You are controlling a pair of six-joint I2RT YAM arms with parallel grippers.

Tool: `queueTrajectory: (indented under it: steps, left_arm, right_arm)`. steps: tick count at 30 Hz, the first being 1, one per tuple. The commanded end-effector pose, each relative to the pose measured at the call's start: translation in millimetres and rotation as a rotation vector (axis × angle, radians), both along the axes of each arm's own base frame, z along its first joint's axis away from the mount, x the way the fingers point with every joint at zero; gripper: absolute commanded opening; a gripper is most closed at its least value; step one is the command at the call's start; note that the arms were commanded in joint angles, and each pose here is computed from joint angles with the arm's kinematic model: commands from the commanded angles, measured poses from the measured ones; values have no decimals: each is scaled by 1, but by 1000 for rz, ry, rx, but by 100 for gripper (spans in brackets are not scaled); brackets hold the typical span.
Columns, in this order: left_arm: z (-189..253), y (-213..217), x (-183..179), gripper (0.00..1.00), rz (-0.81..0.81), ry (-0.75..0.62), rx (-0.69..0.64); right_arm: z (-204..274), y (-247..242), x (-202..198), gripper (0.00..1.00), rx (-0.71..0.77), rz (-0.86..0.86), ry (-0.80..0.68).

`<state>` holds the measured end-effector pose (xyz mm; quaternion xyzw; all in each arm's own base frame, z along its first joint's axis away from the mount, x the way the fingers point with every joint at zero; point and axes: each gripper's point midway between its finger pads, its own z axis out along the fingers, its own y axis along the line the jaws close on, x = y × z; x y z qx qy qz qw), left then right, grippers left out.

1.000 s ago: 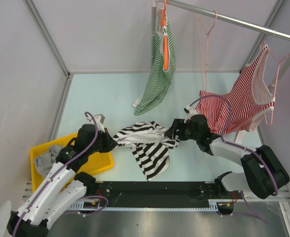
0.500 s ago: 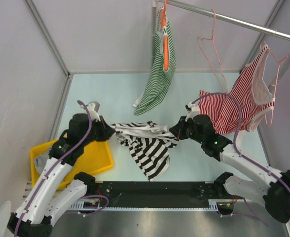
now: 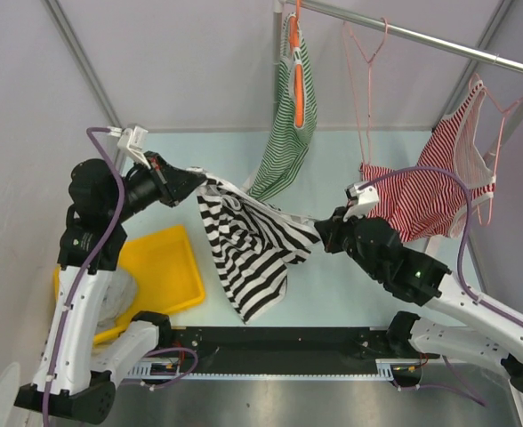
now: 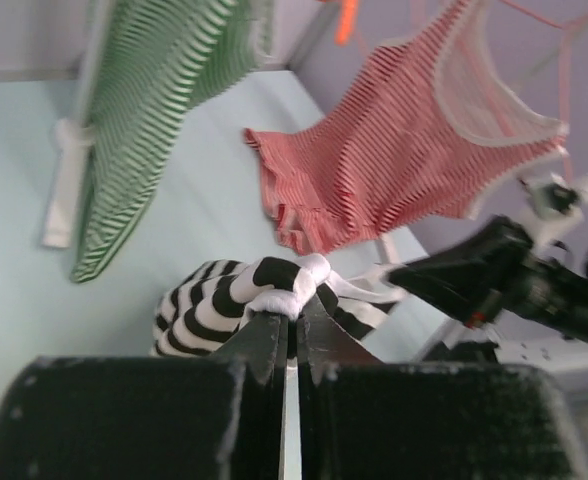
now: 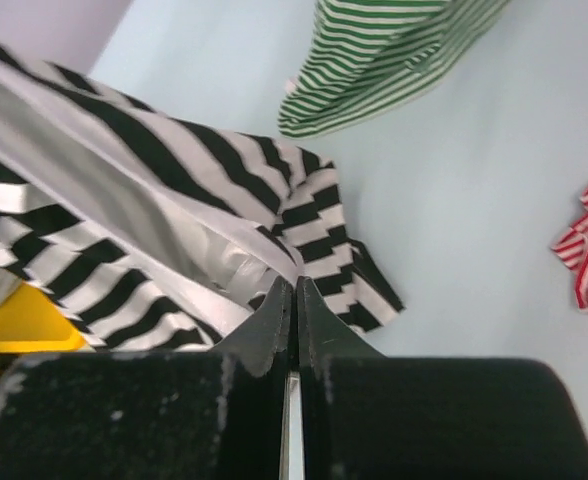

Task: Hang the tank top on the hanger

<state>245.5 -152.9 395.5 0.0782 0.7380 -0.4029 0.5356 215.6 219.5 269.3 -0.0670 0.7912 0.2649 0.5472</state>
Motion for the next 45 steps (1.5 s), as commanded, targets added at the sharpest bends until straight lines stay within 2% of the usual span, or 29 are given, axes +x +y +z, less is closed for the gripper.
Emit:
queueTrajectory:
  steps: [1,6,7,9,10,12,13,15,16,17,18,19,20,22,23,27,28,34,38,42,45]
  left_arm:
    - [16,-18,-29,0,-191,-65,-69]
    - [14,-7,-28,0,-156,-52,-73]
    - [22,0,-24,0,-126,-58,-81]
    - [28,7,-12,0,-95,-41,-80]
    - [50,17,-7,0,-50,-99,-62]
    - [60,28,14,0,20,-92,-43]
    - [86,33,14,0,41,-158,-23]
    - [93,38,35,0,62,-140,-5]
    - [119,40,32,1,66,-196,-1]
    - [125,40,37,1,60,-198,-4]
    - [127,41,51,2,56,-178,-17]
    - [146,42,51,2,54,-218,-22]
    - [153,43,54,1,54,-225,-29]
    - [172,43,61,0,45,-244,-54]
    - [180,41,60,0,33,-263,-62]
    - [211,36,31,0,14,-345,-96]
    - [218,33,14,0,3,-375,-95]
    - [225,11,-70,7,-146,-422,-99]
    - [227,1,-101,8,-225,-439,-135]
    - [223,1,-98,8,-229,-431,-137]
    - [207,4,-72,8,-219,-370,-144]
  right_arm:
    - [-19,-12,3,0,-26,-87,34]
    - [-4,3,-3,0,-50,-33,-13]
    - [24,6,0,0,-28,-31,-55]
    - [46,10,10,0,-65,-42,-107]
    - [87,10,14,0,-54,-38,-187]
    - [117,22,27,0,-84,-36,-258]
    - [153,17,35,0,-81,-55,-326]
    - [183,26,47,0,-70,-39,-382]
    - [183,30,68,0,-96,-57,-387]
    - [212,30,75,0,-59,-63,-433]
    - [226,37,80,0,-24,-28,-464]
    - [226,37,104,0,-29,-51,-461]
    - [255,36,107,0,32,-51,-501]
    - [271,45,117,0,49,-28,-536]
    - [299,41,112,0,77,-30,-591]
    - [332,37,97,0,118,-10,-652]
    - [336,37,91,0,130,-2,-660]
    - [367,22,12,0,146,78,-786]
    - [391,-2,-30,0,228,140,-838]
    - [394,-12,-36,0,230,134,-849]
    - [384,-6,-20,0,171,86,-832]
